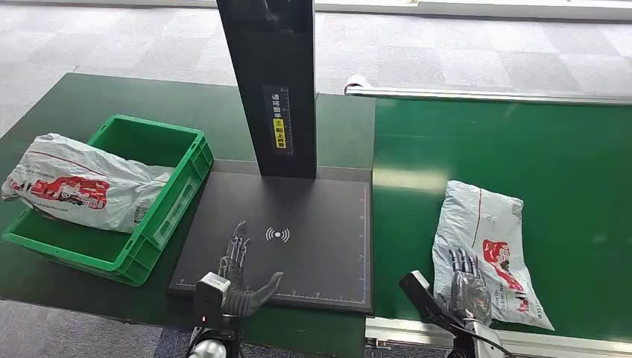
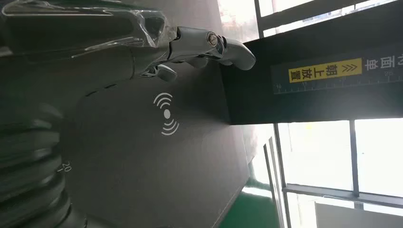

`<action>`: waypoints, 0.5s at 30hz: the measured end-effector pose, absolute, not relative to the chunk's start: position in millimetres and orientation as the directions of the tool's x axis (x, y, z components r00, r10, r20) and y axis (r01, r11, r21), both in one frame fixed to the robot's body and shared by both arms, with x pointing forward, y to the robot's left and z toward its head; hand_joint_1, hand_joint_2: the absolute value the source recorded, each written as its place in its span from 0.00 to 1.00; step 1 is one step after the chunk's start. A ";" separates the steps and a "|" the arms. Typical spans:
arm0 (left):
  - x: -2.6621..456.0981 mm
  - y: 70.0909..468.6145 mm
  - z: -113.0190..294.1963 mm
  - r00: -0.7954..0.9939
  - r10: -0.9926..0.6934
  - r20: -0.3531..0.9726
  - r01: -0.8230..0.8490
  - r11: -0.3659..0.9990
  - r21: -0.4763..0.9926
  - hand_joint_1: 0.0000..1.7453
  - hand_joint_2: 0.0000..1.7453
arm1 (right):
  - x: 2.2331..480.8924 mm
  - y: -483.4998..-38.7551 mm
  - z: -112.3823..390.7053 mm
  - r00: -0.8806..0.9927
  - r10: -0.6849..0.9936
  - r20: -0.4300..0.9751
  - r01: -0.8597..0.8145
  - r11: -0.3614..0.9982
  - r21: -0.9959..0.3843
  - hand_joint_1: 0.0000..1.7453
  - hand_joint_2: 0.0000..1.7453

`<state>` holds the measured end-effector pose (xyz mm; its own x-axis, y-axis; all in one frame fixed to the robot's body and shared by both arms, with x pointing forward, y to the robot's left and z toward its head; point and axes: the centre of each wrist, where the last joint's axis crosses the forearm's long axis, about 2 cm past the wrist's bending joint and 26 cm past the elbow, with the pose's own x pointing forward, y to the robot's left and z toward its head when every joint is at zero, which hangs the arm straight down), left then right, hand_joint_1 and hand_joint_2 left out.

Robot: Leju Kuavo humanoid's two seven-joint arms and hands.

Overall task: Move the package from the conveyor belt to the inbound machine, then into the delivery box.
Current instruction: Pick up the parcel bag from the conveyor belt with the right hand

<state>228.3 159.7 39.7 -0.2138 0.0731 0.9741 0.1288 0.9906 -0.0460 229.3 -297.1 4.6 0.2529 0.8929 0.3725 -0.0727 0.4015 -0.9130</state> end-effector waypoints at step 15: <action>227.6 160.4 37.8 -0.211 0.077 0.975 0.119 0.992 -0.053 0.00 1.00 | 234.2 -290.1 -5.7 0.279 0.905 0.322 -0.098 0.360 -0.928 1.00 1.00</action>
<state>227.6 160.4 37.8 -0.2105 0.0768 0.9746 0.1187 0.9915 -0.0525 234.2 -290.1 -5.7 0.2790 0.9048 0.3216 -0.0983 0.3601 -0.9277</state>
